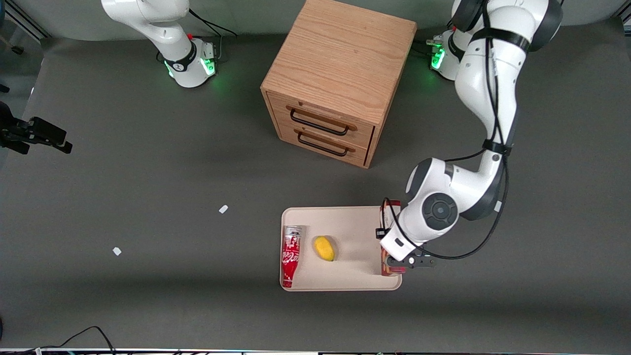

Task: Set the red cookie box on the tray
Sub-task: 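Lower the cookie box onto the tray beside the lemon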

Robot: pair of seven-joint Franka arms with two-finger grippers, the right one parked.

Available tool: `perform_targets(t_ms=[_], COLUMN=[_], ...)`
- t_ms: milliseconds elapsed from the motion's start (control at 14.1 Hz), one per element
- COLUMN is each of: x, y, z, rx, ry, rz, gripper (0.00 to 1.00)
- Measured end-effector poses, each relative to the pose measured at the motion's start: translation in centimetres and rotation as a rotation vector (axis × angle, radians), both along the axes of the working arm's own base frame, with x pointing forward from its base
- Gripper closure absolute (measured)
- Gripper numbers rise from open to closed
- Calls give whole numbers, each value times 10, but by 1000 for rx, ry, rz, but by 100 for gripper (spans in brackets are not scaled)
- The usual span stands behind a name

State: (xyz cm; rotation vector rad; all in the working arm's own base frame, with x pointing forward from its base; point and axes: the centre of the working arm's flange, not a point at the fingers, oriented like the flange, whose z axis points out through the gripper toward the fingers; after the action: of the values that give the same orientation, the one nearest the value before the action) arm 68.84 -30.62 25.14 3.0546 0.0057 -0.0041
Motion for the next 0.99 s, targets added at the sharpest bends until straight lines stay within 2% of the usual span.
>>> perform_targets(t_ms=[495, 636, 778, 990], x=[2, 3, 5, 5], y=[1, 2, 0, -1], z=[-15, -14, -12, -11], rx=[11, 20, 26, 24], ry=[-9, -25, -50, -59], rz=[33, 25, 16, 15], gripper=[86, 70, 48, 17])
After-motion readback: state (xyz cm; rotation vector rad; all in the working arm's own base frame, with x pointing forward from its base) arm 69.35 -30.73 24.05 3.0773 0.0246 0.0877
